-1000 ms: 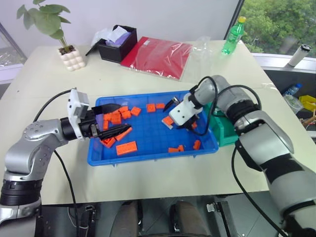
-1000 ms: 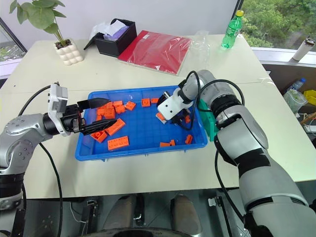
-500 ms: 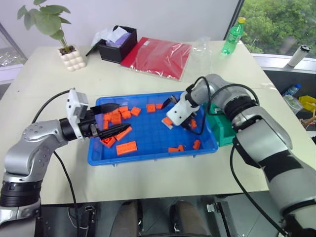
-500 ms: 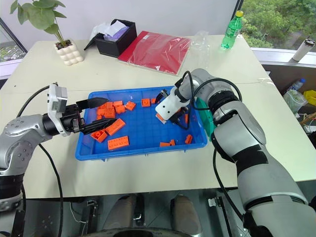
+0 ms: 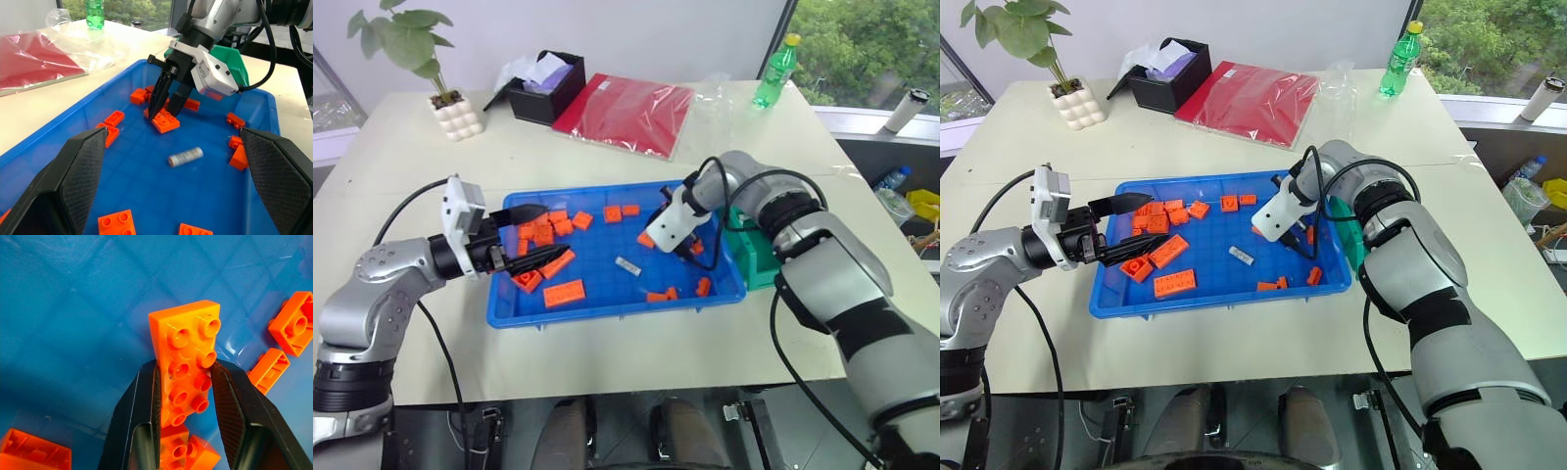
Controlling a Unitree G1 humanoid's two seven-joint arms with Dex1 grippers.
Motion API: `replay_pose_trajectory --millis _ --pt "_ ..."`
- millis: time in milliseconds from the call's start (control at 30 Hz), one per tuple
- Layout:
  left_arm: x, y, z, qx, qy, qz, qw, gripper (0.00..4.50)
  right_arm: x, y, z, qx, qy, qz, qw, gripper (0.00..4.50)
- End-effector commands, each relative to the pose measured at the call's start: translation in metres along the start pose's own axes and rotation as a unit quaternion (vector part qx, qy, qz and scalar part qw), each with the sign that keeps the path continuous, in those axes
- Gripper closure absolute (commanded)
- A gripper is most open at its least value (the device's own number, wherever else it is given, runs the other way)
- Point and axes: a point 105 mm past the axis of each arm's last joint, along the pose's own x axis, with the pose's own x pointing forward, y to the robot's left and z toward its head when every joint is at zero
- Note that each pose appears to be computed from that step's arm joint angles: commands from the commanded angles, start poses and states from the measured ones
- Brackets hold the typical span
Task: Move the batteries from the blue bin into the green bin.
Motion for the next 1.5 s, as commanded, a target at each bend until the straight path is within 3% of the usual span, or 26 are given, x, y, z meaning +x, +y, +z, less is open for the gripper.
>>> replay_pose_trajectory --millis 33,233,333,533,700,833,933,1100,1267,1500 --pt "-0.001 -0.002 0.014 0.021 -0.019 -0.004 1.0 0.0 -0.02 -0.023 0.009 -0.026 -0.017 -0.029 0.999 3.43" --pt "-0.002 0.0 0.014 0.021 -0.017 -0.006 1.0 0.0 -0.033 -0.041 0.051 -0.063 -0.12 -0.047 0.99 3.43" --pt "0.0 0.001 0.014 0.021 -0.018 -0.008 1.0 0.0 -0.024 -0.045 0.074 -0.065 -0.166 -0.067 0.982 3.43" --pt "0.003 0.0 0.014 0.021 -0.02 -0.013 0.999 0.0 -0.002 -0.065 0.083 -0.036 -0.156 -0.136 0.978 3.43" --pt "0.003 -0.002 0.014 0.021 -0.02 -0.013 1.0 0.0 0.015 -0.07 0.073 -0.025 -0.113 -0.168 0.979 3.43" --pt "-0.001 -0.003 0.013 0.019 -0.018 -0.009 1.0 0.0 0.02 -0.064 0.06 -0.021 -0.084 -0.167 0.982 1.73" --pt "-0.002 -0.004 0.013 0.019 -0.017 -0.007 1.0 0.0 0.02 -0.061 0.053 -0.029 -0.066 -0.161 0.984 0.13" --pt "-0.003 -0.003 0.013 0.018 -0.014 -0.008 1.0 0.0 -0.006 -0.075 0.046 -0.014 -0.06 -0.165 0.984 0.06" --pt "-0.003 0.001 0.013 0.02 -0.011 -0.011 1.0 0.0 -0.052 -0.099 0.053 0.102 -0.146 -0.171 0.969 0.06" --pt "-0.001 0.007 0.013 0.023 -0.012 -0.012 1.0 0.0 -0.095 -0.073 0.073 0.232 -0.238 -0.098 0.938 0.06"
